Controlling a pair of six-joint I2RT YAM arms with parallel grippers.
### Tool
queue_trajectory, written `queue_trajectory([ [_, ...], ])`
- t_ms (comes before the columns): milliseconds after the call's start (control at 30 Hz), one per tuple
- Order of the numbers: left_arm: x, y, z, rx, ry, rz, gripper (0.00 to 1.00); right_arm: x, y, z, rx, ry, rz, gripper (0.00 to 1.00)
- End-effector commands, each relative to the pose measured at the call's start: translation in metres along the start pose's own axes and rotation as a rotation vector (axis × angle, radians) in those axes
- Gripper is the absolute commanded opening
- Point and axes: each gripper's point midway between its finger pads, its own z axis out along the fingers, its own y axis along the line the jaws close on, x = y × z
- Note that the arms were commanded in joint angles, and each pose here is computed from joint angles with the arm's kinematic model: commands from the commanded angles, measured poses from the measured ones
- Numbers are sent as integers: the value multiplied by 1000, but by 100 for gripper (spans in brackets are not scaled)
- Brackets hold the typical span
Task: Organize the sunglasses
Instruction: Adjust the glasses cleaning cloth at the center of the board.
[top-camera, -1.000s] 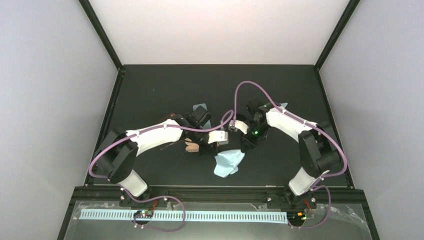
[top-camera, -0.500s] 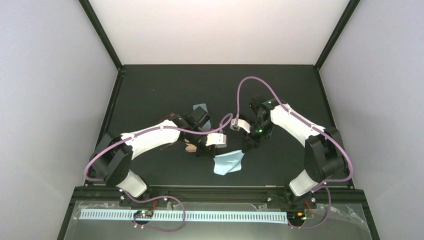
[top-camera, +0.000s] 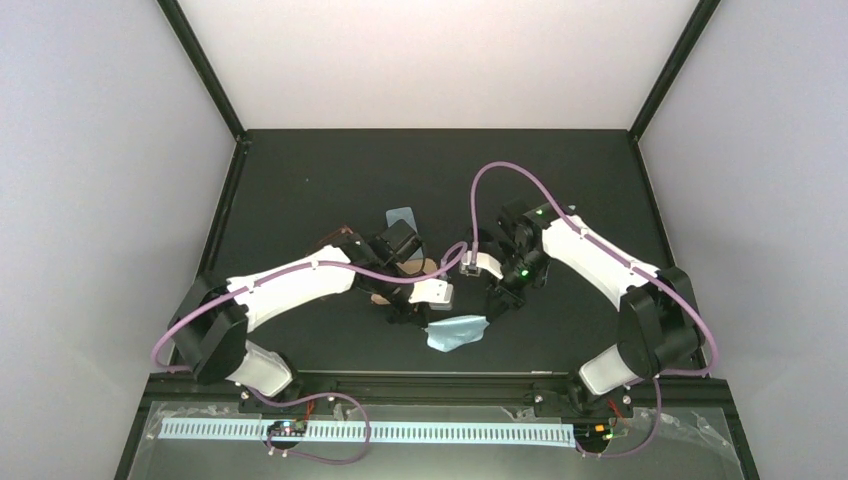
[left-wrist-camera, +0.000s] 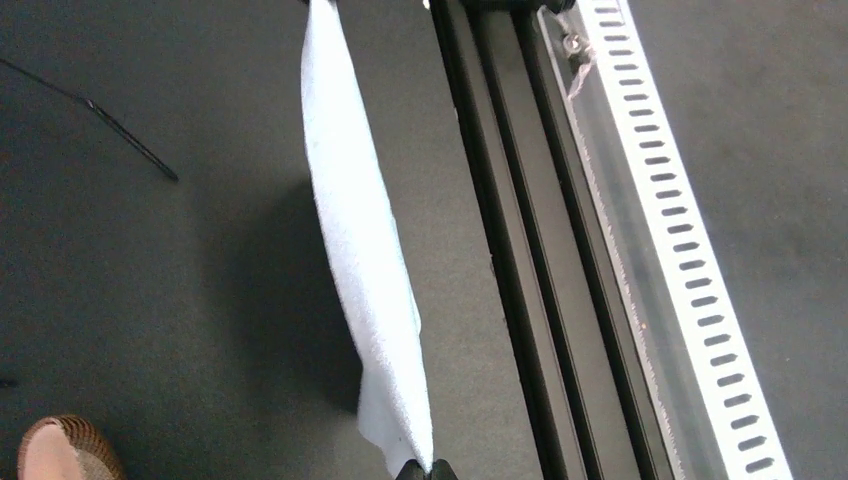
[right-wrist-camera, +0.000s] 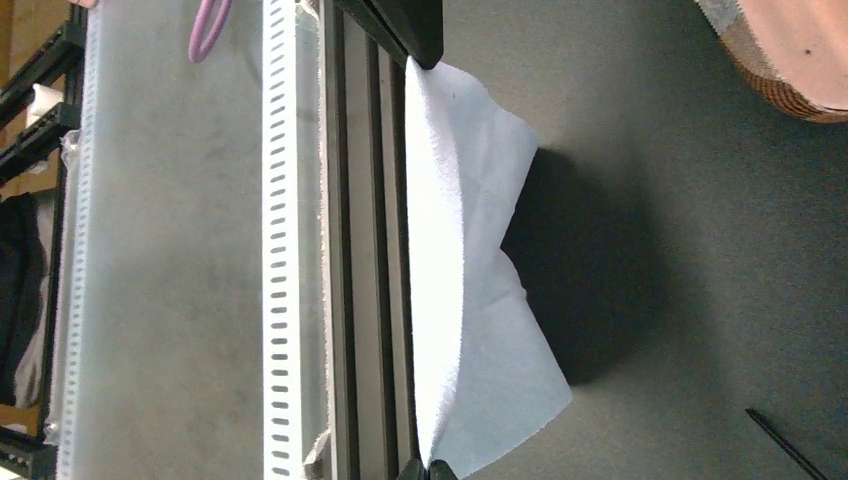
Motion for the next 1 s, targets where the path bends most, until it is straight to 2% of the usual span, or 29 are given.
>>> queue_trajectory([
  [0, -30, -11, -19, -8, -74, 87, 1, -13, 15, -7, -32, -45, -46, 3],
  [333, -42, -32, -27, 43, -123, 107, 2, -25, 39, -18, -100, -116, -63, 3],
  [700, -47, -55, -34, 98, -173, 142, 2, -15, 59, -5, -164, -98, -66, 2],
  [967, -36, -49, -19, 130, -144, 60, 1, -12, 28, 7, -81, -57, 13, 1],
])
